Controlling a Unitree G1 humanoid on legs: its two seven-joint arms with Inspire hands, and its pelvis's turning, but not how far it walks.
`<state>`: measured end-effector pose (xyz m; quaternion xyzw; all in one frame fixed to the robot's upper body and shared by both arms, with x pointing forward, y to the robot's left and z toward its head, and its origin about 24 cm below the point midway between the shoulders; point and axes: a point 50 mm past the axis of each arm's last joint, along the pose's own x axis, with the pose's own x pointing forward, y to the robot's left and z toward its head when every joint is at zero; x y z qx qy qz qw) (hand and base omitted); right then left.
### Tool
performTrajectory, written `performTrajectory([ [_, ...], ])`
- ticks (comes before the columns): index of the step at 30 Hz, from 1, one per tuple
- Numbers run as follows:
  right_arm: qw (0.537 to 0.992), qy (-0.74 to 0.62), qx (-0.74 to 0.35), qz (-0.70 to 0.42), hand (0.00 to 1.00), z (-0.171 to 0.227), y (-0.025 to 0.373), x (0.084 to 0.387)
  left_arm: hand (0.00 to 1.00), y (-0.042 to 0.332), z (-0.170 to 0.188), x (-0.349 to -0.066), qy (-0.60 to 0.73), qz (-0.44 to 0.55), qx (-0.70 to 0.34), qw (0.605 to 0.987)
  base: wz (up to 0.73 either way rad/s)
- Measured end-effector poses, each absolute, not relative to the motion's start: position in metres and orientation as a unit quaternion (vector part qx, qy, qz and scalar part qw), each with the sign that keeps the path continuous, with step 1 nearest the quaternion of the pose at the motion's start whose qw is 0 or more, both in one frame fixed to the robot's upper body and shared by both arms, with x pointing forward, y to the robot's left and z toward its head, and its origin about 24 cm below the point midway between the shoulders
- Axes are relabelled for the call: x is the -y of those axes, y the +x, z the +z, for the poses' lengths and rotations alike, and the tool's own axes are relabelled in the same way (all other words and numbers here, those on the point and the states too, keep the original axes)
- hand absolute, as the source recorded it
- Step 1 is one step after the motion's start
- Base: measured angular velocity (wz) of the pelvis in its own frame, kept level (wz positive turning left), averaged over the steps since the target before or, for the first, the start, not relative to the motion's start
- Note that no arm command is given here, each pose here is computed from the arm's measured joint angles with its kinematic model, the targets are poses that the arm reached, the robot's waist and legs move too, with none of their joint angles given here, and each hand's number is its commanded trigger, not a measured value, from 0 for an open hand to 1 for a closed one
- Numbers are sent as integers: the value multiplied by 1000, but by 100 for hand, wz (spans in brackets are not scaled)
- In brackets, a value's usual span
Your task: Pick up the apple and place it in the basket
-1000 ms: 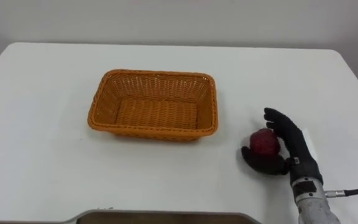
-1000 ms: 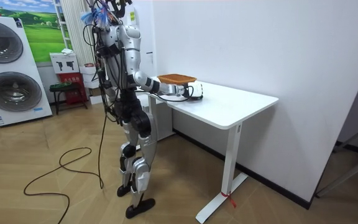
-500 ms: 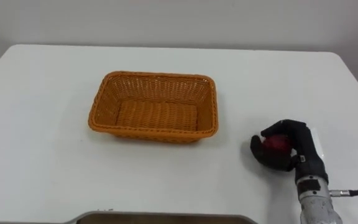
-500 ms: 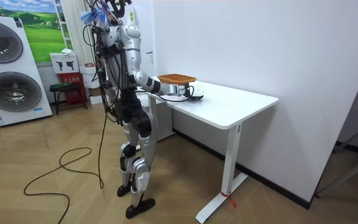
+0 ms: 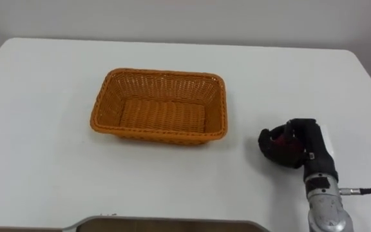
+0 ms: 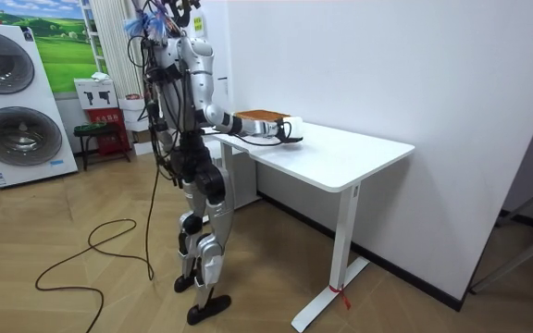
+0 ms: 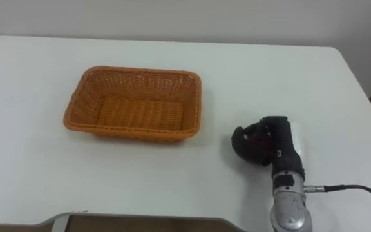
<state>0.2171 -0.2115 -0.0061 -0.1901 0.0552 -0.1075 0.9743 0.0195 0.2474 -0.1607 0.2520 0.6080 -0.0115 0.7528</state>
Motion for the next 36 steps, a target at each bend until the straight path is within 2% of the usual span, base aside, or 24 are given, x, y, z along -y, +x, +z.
performTrajectory([
  [10, 970, -206, 78, -100, 100, 57, 257, 207, 0, 19, -161, -247, 254, -16, -609, 751, 4],
  [20, 969, -199, 138, -50, 100, 89, 265, 186, 0, 24, -162, -247, 254, -21, -612, 749, 1],
  [28, 964, -209, 159, 45, 100, 95, 269, 152, 0, 31, -162, -244, 256, -41, -607, 751, 0],
  [29, 964, -209, 158, 53, 57, 95, 269, 150, 0, 32, -162, -243, 256, -43, -606, 752, 0],
  [30, 962, -211, 158, 66, 0, 94, 268, 146, 0, 35, -162, -242, 257, -49, -604, 752, 0],
  [36, 951, -223, 170, 129, 0, 96, 262, 123, 0, 36, -162, -244, 253, -56, -606, 752, 2],
])
